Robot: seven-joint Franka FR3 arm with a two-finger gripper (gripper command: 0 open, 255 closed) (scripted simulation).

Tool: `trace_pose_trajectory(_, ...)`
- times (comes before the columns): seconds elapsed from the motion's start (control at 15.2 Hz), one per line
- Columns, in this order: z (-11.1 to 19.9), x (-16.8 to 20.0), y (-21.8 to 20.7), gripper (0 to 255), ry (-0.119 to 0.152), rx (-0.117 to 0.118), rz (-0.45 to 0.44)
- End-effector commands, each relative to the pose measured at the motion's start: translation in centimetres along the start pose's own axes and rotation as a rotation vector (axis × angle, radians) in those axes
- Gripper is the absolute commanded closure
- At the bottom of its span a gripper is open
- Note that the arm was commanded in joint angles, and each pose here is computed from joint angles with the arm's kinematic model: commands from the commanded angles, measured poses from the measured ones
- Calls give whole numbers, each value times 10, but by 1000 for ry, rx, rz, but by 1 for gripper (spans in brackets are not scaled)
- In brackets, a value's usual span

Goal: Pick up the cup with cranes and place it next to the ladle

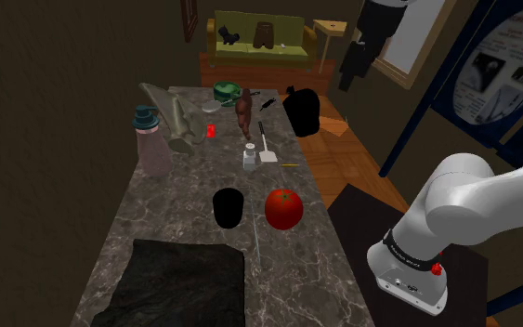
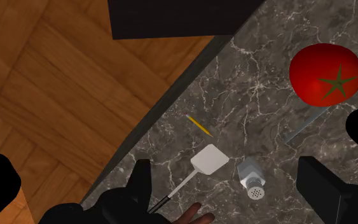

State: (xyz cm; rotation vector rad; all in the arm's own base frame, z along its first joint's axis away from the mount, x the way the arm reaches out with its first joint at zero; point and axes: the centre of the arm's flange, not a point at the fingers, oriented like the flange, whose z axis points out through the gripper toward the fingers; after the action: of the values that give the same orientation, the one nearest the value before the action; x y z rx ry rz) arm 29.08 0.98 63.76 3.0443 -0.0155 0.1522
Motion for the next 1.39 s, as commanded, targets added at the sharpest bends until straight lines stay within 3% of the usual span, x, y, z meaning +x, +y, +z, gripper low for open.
trace_pose_trajectory(0.0,0,0,0,0,0,0,0)
trace_pose_trajectory(1.32,170,56,-178,0,2,108,23)
